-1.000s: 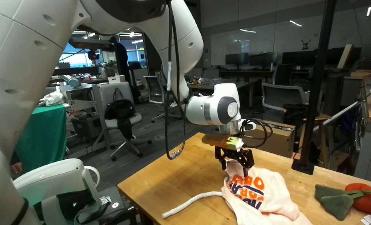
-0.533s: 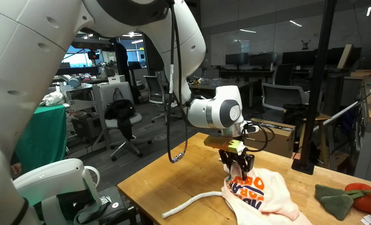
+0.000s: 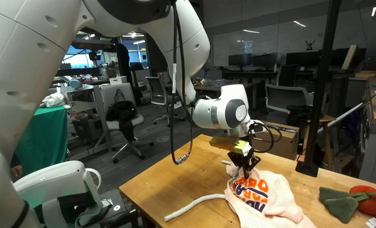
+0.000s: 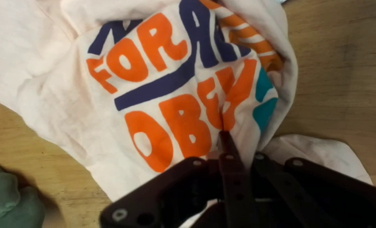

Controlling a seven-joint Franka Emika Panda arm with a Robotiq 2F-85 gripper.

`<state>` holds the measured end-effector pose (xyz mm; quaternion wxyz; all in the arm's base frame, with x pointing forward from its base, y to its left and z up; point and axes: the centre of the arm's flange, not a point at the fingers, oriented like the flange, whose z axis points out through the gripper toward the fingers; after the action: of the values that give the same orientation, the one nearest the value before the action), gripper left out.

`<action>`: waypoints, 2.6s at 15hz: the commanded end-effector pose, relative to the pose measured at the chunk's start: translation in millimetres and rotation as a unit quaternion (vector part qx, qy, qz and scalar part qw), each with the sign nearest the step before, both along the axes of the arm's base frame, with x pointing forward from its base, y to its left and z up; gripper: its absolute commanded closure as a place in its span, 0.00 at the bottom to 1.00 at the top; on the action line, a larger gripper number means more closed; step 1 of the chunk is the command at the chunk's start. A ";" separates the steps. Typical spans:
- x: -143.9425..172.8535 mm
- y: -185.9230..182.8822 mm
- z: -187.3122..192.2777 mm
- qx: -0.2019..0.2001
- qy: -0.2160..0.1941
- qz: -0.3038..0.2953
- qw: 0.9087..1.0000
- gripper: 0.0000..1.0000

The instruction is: Spread the pile on the table

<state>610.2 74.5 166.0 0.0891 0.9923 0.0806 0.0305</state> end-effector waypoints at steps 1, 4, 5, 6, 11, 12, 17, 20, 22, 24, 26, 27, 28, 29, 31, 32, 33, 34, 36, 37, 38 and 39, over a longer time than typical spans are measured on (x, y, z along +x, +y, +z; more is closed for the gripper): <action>-1.1 -3.0 23.6 0.002 -0.029 -0.021 0.999 0.99; -1.8 -10.3 53.2 -0.016 -0.066 -0.047 0.997 0.99; -1.2 -13.0 65.2 -0.021 -0.078 -0.057 0.995 0.99; -1.4 -17.2 79.1 -0.028 -0.093 -0.069 0.993 0.99; -0.9 -31.0 154.3 -0.042 -0.145 -0.100 0.984 0.99; 0.0 -32.5 167.5 -0.045 -0.151 -0.101 0.982 0.99; -0.3 -27.0 240.6 -0.055 -0.174 -0.104 0.978 0.99; -2.7 -19.9 277.0 -0.044 -0.182 -0.102 0.977 0.99; -4.2 -13.3 298.4 -0.032 -0.185 -0.094 0.978 0.99; -6.5 -4.0 318.5 -0.015 -0.187 -0.082 0.979 0.99; -8.7 7.5 330.8 0.009 -0.180 -0.063 0.982 0.99; -9.3 14.4 333.0 0.024 -0.172 -0.049 0.984 0.99; -9.9 20.5 335.5 0.040 -0.162 -0.035 0.985 0.99; -9.5 27.4 334.8 0.058 -0.147 -0.020 0.987 0.99; -10.3 40.4 330.8 0.097 -0.115 0.014 0.989 0.99; -10.8 47.2 328.2 0.115 -0.098 0.030 0.988 0.99; -10.8 54.0 323.2 0.135 -0.078 0.046 0.987 0.99; -12.1 58.5 319.5 0.153 -0.059 0.061 0.985 0.99; -13.0 66.8 307.4 0.188 -0.020 0.086 0.978 0.99; -13.4 69.5 300.4 0.202 -0.004 0.095 0.975 0.99; -14.3 72.0 293.3 0.217 0.014 0.106 0.970 0.99; -14.9 73.5 284.7 0.230 0.030 0.117 0.966 0.99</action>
<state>584.2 147.5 458.3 -0.1074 0.9798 0.1570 0.0624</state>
